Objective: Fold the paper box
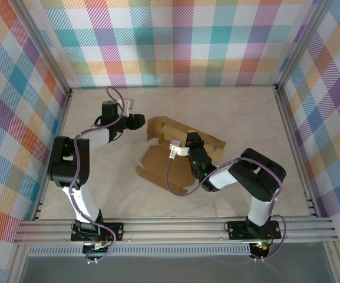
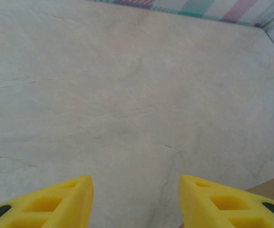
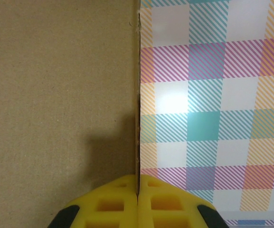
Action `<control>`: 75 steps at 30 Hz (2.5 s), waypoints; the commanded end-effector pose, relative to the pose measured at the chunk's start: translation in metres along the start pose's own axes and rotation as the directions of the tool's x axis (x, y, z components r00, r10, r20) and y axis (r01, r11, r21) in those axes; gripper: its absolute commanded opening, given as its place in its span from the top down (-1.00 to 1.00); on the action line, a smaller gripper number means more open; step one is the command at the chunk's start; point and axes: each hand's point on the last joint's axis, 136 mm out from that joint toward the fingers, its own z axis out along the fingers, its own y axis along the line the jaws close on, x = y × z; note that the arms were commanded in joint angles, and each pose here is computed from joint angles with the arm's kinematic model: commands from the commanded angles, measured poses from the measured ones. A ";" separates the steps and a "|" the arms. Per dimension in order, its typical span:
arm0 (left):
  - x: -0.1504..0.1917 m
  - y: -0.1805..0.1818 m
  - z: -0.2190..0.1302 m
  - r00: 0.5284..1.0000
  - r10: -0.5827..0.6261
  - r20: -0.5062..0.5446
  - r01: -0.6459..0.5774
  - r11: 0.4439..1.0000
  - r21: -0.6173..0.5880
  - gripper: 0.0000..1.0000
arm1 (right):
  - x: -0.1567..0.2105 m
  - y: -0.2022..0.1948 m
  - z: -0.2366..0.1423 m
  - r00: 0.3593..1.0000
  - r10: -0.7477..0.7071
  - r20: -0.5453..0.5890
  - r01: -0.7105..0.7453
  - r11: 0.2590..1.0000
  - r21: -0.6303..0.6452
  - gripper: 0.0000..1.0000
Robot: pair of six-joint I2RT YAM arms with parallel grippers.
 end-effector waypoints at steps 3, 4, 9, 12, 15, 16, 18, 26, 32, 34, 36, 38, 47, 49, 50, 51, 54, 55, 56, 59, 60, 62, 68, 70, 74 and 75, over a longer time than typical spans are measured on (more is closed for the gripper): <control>0.031 -0.044 0.010 0.980 0.103 -0.172 -0.081 0.988 0.130 -0.01 | 0.003 -0.013 -0.001 1.000 0.026 -0.007 -0.026 0.999 0.029 1.00; 0.034 -0.048 0.011 0.977 0.115 -0.182 -0.091 0.986 0.139 0.00 | 0.002 -0.013 0.000 1.000 0.024 -0.007 -0.024 0.999 0.030 1.00; 0.044 -0.059 0.010 0.964 0.150 -0.219 -0.116 0.980 0.163 -0.01 | 0.000 -0.011 0.002 1.000 0.000 -0.003 0.001 0.999 0.037 1.00; 0.044 -0.061 0.009 0.967 0.149 -0.208 -0.117 0.980 0.162 0.00 | 0.000 -0.011 0.002 1.000 -0.003 -0.004 0.003 0.999 0.037 1.00; 0.049 -0.067 0.007 0.970 0.152 -0.192 -0.117 0.976 0.182 0.02 | 0.000 -0.010 0.001 1.000 -0.006 -0.003 0.006 0.999 0.035 1.00; 0.051 -0.070 0.007 0.969 0.155 -0.191 -0.118 0.974 0.191 0.02 | 0.000 -0.010 0.001 1.000 -0.005 -0.003 0.006 0.999 0.034 1.00; 0.056 -0.074 0.006 0.969 0.165 -0.184 -0.126 0.970 0.207 0.06 | 0.000 -0.009 0.001 1.000 -0.009 -0.003 0.009 0.999 0.031 1.00; 0.065 -0.089 0.001 0.963 0.223 -0.149 -0.175 0.944 0.281 0.14 | 0.000 -0.007 0.002 1.000 -0.009 -0.004 0.009 1.000 0.025 1.00; 0.065 -0.089 0.004 0.963 0.226 -0.149 -0.177 0.942 0.285 0.08 | -0.002 -0.007 0.002 1.000 -0.006 -0.002 0.006 1.000 0.026 1.00; 0.063 -0.090 0.006 0.963 0.224 -0.148 -0.174 0.941 0.289 0.07 | -0.003 -0.006 0.002 1.000 -0.006 -0.001 0.006 1.000 0.023 1.00; 0.063 -0.093 0.008 0.962 0.229 -0.151 -0.176 0.938 0.299 0.06 | -0.003 -0.005 0.001 1.000 -0.007 0.001 0.007 1.000 0.019 1.00; 0.065 -0.099 0.008 0.957 0.246 -0.155 -0.186 0.928 0.323 0.05 | -0.004 -0.004 0.001 1.000 -0.005 0.003 0.005 1.000 0.018 1.00; 0.070 -0.101 0.005 0.956 0.253 -0.150 -0.195 0.927 0.321 0.01 | -0.004 -0.002 0.000 1.000 -0.006 0.003 0.006 1.000 0.015 1.00; 0.067 -0.100 0.008 0.958 0.245 -0.151 -0.188 0.931 0.314 0.04 | -0.004 -0.003 0.000 1.000 -0.005 0.004 0.005 1.000 0.018 1.00; 0.065 -0.100 0.010 0.958 0.242 -0.152 -0.187 0.932 0.310 0.06 | -0.005 -0.003 0.000 1.000 -0.007 0.006 0.007 1.000 0.017 1.00; 0.065 -0.099 0.012 0.958 0.241 -0.155 -0.185 0.933 0.309 0.07 | -0.005 -0.004 0.000 1.000 -0.004 0.005 0.004 1.000 0.020 1.00; 0.064 -0.101 0.016 0.956 0.247 -0.160 -0.188 0.931 0.313 0.10 | -0.006 -0.003 0.000 1.000 -0.008 0.009 0.008 1.000 0.017 1.00; 0.064 -0.103 0.016 0.955 0.249 -0.161 -0.190 0.930 0.314 0.10 | -0.007 -0.003 -0.001 1.000 -0.007 0.011 0.007 1.000 0.018 1.00; 0.063 -0.104 0.017 0.954 0.252 -0.160 -0.193 0.930 0.314 0.10 | -0.007 -0.003 -0.001 1.000 -0.007 0.011 0.007 1.000 0.017 1.00; 0.063 -0.107 0.019 0.952 0.260 -0.160 -0.202 0.929 0.312 0.10 | -0.009 -0.002 -0.002 1.000 -0.003 0.017 0.003 1.000 0.011 1.00; 0.064 -0.107 0.020 0.951 0.263 -0.162 -0.205 0.930 0.306 0.10 | -0.010 -0.002 -0.002 1.000 -0.003 0.020 0.003 1.000 0.009 1.00; 0.066 -0.106 0.022 0.950 0.264 -0.168 -0.207 0.933 0.296 0.10 | -0.012 0.000 -0.003 1.000 -0.003 0.023 0.003 1.000 0.004 1.00; 0.064 -0.103 0.027 0.954 0.249 -0.165 -0.202 0.945 0.258 0.13 | -0.013 0.001 -0.005 1.000 0.003 0.028 -0.003 1.000 -0.003 1.00; 0.064 -0.102 0.029 0.956 0.242 -0.166 -0.197 0.949 0.246 0.14 | -0.013 0.002 -0.005 1.000 0.008 0.028 -0.008 1.000 -0.012 1.00; 0.064 -0.100 0.031 0.959 0.234 -0.163 -0.194 0.955 0.225 0.15 | -0.013 0.003 -0.006 1.000 0.016 0.026 -0.016 1.000 -0.026 1.00; 0.063 -0.100 0.031 0.959 0.233 -0.161 -0.196 0.956 0.219 0.16 | -0.013 0.004 -0.007 0.999 0.016 0.027 -0.016 0.999 -0.031 1.00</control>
